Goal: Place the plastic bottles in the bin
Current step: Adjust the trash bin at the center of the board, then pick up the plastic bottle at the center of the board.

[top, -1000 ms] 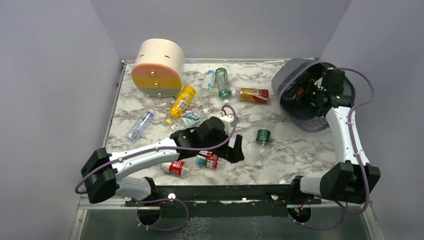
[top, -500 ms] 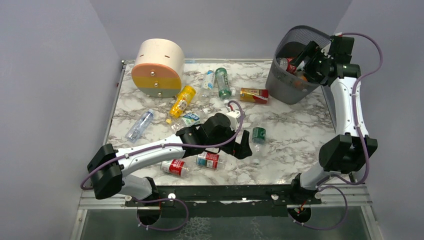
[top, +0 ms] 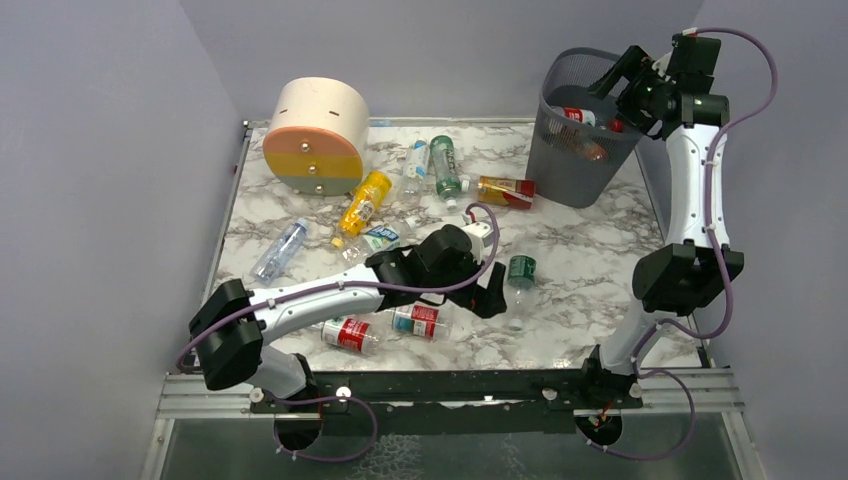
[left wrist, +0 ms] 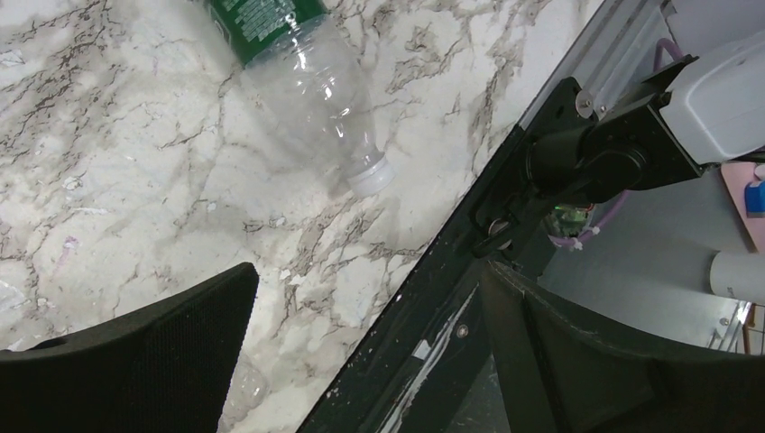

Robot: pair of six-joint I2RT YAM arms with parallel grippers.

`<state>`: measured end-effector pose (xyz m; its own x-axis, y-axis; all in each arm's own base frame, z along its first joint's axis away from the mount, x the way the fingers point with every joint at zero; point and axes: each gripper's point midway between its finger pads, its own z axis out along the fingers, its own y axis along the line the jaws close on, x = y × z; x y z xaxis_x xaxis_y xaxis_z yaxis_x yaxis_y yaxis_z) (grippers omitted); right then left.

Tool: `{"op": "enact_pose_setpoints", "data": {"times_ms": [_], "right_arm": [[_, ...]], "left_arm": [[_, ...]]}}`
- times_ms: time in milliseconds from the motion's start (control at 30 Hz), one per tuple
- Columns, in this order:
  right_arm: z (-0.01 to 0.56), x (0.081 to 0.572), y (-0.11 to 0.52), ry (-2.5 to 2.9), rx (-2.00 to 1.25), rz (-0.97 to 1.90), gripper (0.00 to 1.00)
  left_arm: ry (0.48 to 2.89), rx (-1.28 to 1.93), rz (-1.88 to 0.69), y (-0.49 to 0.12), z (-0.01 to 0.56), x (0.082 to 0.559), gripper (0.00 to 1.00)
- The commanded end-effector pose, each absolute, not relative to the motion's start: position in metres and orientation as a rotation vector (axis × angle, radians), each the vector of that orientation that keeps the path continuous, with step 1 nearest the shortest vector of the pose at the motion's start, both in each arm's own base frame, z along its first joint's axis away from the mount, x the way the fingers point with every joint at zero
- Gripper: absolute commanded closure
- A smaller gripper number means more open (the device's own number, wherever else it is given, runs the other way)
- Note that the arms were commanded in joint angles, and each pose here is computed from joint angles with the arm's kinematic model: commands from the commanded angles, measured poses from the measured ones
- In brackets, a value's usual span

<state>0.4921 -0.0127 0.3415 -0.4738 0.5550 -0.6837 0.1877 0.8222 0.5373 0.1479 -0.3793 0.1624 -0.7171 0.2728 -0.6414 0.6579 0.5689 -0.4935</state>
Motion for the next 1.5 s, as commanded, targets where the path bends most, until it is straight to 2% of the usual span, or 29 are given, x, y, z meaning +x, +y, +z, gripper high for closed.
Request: {"op": "enact_pose_setpoints", "data": {"times_ms": [0, 200, 467, 867, 1467], "right_arm": [[0.365, 0.491, -0.008, 2.017, 0.514, 0.529, 0.02], [0.412, 0.476, 0.002, 1.906, 0.448, 0.577, 0.00], [0.455, 0.413, 0.017, 1.819, 0.367, 0.598, 0.00], [0.410, 0.352, 0.043, 1.933, 0.309, 0.692, 0.00], [0.362, 0.322, 0.047, 2.024, 0.375, 0.696, 0.00]], "left_arm": [[2.284, 0.750, -0.985, -0.392, 0.163, 0.157, 0.01], [2.310, 0.696, -0.965, -0.406, 0.152, 0.169, 0.01], [2.359, 0.598, -0.905, -0.425, 0.118, 0.189, 0.01], [2.435, 0.556, -0.890, -0.484, 0.074, 0.189, 0.01], [2.486, 0.400, -0.662, -0.505, 0.027, 0.228, 0.03]]}}
